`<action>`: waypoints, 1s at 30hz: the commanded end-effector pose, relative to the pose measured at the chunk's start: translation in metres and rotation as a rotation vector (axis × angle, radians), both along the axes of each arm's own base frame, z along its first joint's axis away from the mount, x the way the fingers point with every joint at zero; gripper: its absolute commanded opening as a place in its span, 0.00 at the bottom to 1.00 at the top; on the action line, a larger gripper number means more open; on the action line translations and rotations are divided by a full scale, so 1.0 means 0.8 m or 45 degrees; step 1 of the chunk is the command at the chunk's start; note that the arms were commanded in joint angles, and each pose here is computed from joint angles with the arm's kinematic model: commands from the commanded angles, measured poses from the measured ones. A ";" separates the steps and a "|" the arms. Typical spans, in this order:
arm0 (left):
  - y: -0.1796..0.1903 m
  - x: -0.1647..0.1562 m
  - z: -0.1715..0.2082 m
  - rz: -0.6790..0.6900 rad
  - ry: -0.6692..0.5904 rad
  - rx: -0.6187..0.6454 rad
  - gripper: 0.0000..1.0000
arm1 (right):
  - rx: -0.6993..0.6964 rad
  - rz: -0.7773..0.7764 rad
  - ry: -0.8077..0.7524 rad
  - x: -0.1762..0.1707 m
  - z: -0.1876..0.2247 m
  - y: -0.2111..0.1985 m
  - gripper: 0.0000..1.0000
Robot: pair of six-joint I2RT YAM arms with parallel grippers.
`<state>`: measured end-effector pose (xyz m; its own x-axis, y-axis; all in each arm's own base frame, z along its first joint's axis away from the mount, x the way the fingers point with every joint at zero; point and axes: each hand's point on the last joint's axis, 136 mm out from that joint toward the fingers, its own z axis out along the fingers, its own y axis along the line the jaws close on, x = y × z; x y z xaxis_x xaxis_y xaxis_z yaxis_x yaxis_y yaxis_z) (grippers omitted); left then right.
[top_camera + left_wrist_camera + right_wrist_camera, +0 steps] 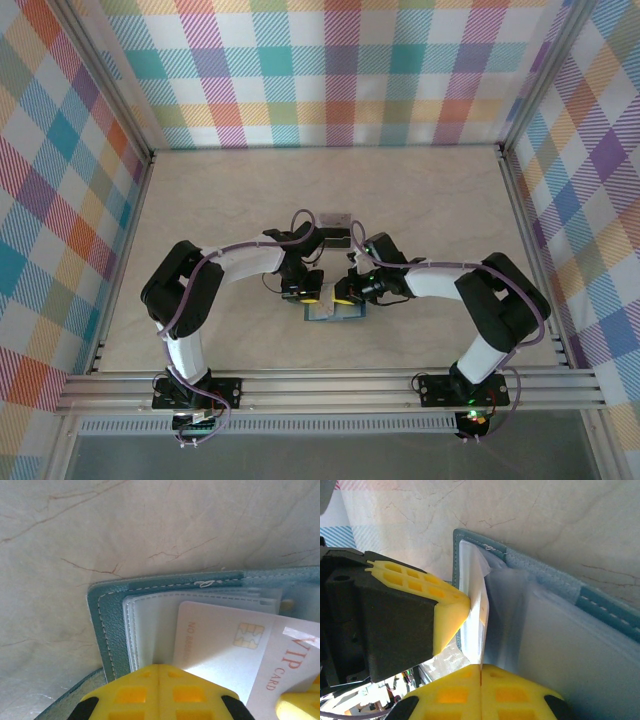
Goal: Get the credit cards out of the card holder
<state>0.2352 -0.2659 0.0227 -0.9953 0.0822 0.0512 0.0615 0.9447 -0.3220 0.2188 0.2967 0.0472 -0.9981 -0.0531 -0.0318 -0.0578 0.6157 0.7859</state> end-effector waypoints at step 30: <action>0.017 0.024 0.064 0.016 -0.200 0.080 0.00 | -0.474 0.100 -0.259 0.018 0.077 -0.078 0.00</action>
